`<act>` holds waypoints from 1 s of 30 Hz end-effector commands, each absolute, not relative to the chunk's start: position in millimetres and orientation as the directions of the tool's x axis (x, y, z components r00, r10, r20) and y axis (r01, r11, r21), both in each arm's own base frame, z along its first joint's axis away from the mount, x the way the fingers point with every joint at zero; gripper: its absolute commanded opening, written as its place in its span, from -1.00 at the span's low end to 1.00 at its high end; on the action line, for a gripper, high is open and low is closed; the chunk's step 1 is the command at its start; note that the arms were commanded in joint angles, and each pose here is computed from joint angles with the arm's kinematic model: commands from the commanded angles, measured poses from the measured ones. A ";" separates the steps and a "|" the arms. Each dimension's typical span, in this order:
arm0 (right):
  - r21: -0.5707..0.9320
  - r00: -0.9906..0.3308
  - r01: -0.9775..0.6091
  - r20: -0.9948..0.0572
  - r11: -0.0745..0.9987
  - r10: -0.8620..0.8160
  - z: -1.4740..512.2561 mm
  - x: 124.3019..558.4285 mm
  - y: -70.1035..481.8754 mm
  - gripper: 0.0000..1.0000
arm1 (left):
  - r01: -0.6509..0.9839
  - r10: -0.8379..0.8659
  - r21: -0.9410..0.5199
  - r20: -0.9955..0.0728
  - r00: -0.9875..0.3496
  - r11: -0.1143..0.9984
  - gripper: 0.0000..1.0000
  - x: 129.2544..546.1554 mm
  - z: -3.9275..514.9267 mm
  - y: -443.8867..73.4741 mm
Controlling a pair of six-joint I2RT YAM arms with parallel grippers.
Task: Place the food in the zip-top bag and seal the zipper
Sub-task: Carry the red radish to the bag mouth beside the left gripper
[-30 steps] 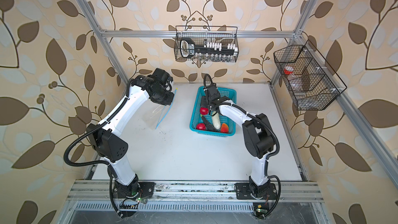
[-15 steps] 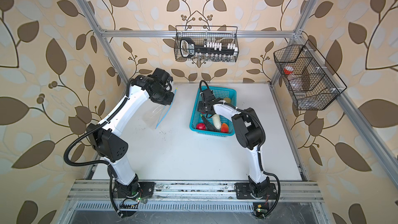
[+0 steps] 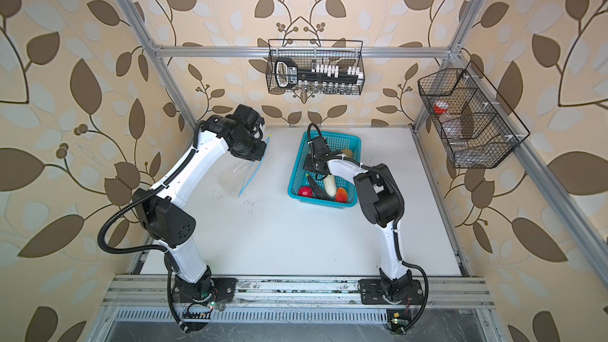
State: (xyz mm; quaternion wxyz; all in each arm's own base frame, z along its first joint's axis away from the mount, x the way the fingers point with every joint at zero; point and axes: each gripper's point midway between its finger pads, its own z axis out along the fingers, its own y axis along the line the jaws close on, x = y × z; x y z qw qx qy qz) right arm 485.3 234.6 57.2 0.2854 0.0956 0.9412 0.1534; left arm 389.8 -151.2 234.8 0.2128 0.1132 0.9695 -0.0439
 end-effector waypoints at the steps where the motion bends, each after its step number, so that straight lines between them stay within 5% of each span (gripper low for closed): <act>1: 0.438 -0.761 0.040 -0.569 0.898 0.311 110.0 482.1 236.5 -0.35 | 0.209 0.161 -0.056 -0.463 -0.872 0.976 -1.00 385.6 248.8 -149.9; 7: 0.557 -0.677 -0.050 -0.629 0.829 0.382 169.5 450.0 236.0 -0.40 | 0.137 0.158 0.078 -0.484 -0.861 0.987 -1.00 397.8 251.2 -134.5; 15: 0.758 -0.601 -0.297 -0.620 0.580 0.503 237.1 394.3 289.8 -0.44 | 0.139 0.315 0.370 -0.475 -0.821 0.919 -1.00 404.2 254.6 -136.9; 22: 0.850 -0.634 -0.420 -0.526 0.319 0.566 262.4 366.4 345.8 -0.49 | 0.108 0.391 0.551 -0.427 -0.815 0.828 -1.00 403.0 254.6 -141.0; 30: 0.889 -0.694 -0.456 -0.386 0.043 0.609 261.9 352.6 375.4 -0.60 | 0.116 0.386 0.535 -0.427 -0.818 0.837 -1.00 400.0 252.9 -146.0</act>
